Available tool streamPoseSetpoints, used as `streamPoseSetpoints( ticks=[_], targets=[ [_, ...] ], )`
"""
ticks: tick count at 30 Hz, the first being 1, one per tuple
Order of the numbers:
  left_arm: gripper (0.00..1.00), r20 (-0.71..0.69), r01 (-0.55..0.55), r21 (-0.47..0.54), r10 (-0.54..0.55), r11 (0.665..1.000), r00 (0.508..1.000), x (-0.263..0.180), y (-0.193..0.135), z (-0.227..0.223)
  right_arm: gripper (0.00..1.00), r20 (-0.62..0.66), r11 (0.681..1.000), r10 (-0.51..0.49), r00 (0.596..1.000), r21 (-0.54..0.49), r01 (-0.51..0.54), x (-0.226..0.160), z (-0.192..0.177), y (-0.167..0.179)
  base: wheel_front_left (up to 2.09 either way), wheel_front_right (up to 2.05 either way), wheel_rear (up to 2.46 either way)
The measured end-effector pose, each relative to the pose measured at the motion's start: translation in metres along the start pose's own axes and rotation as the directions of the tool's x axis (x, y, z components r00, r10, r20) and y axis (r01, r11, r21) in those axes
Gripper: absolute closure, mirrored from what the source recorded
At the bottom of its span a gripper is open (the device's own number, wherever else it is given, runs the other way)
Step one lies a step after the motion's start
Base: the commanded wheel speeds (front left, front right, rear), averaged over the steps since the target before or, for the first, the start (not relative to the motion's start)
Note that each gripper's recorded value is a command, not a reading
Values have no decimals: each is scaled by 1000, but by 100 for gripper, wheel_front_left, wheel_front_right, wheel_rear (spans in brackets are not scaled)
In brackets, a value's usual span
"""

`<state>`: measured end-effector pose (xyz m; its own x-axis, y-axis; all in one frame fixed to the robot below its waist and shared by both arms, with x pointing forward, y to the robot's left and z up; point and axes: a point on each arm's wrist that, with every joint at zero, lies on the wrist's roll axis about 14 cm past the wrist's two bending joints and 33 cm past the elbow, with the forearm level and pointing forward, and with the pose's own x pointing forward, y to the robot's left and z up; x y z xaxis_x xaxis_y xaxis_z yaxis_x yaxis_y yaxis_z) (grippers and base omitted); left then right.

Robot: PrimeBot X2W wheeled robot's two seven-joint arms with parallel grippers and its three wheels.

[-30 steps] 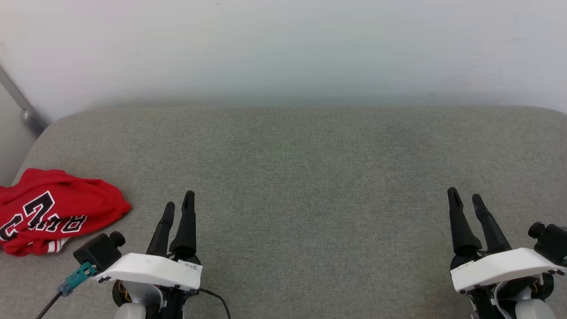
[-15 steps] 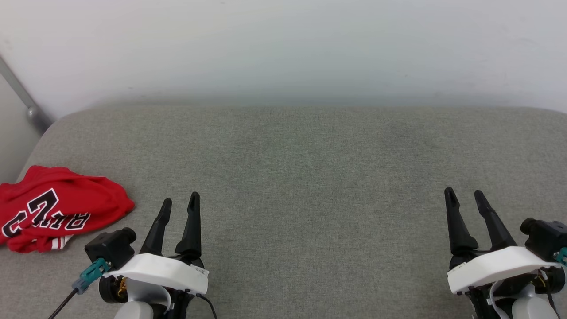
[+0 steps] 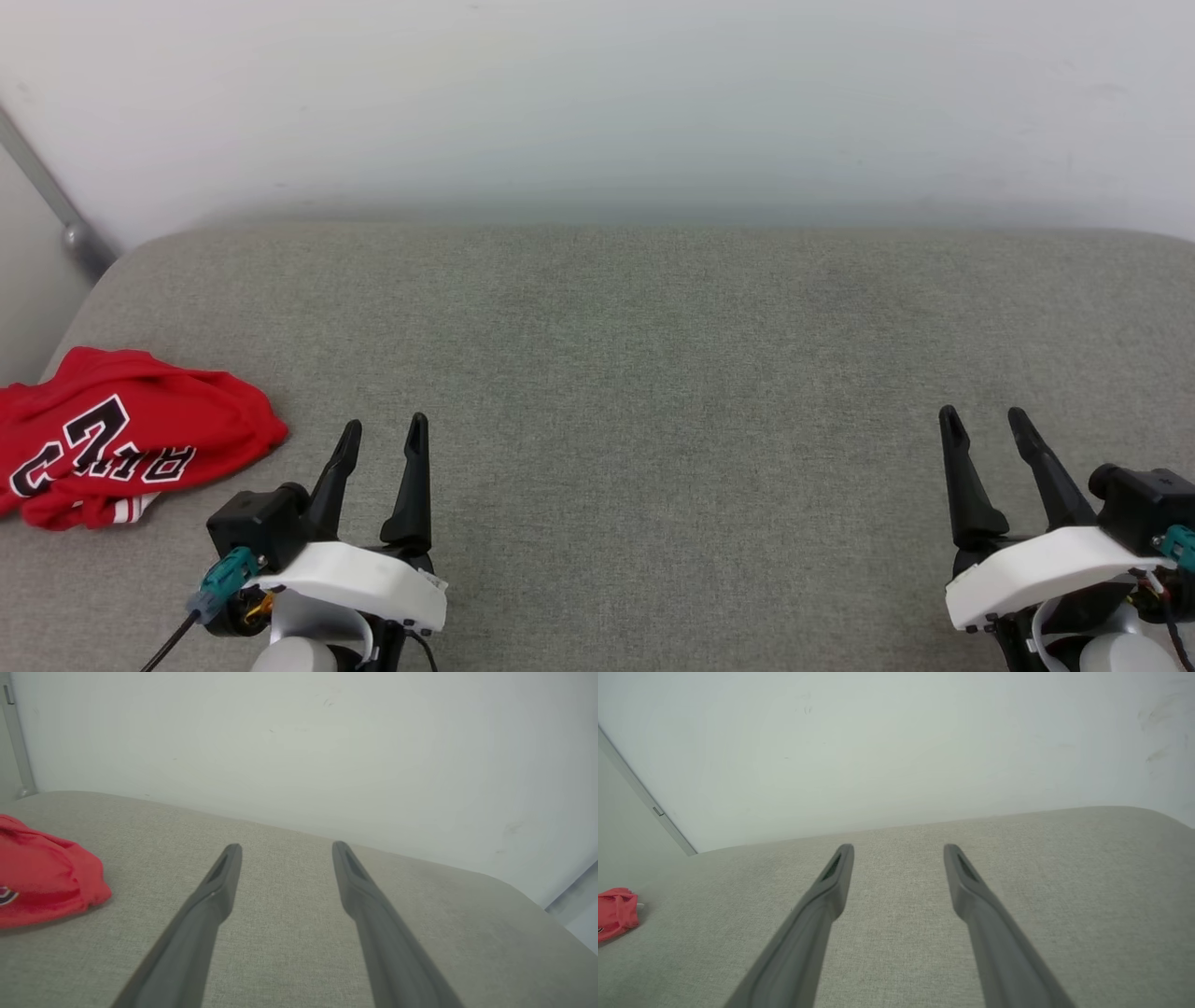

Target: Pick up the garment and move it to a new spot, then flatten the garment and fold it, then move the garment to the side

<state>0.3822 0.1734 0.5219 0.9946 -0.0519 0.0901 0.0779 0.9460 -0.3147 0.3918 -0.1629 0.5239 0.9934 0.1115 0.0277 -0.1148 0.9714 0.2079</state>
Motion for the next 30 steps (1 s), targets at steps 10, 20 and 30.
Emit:
streamPoseSetpoints(
  ticks=[10, 20, 30],
  targets=[
    [0, -7, 1, 74, -1, 997, 1000, -2, 1, -4, 0, -5, 998, -13, 1000, -55, 13, -6, 0, -5, 0, 0, 0],
    [0, -33, -4, 129, 8, 992, 999, -4, 4, -15, 0, -14, 995, -18, 1000, -101, 17, -9, -4, -7, 0, 0, 0],
    [0, -31, 1, 173, 5, 985, 1000, -4, 2, -18, 0, 0, 987, -19, 1000, -158, 19, -10, -2, -8, 0, 0, 0]
  ],
)
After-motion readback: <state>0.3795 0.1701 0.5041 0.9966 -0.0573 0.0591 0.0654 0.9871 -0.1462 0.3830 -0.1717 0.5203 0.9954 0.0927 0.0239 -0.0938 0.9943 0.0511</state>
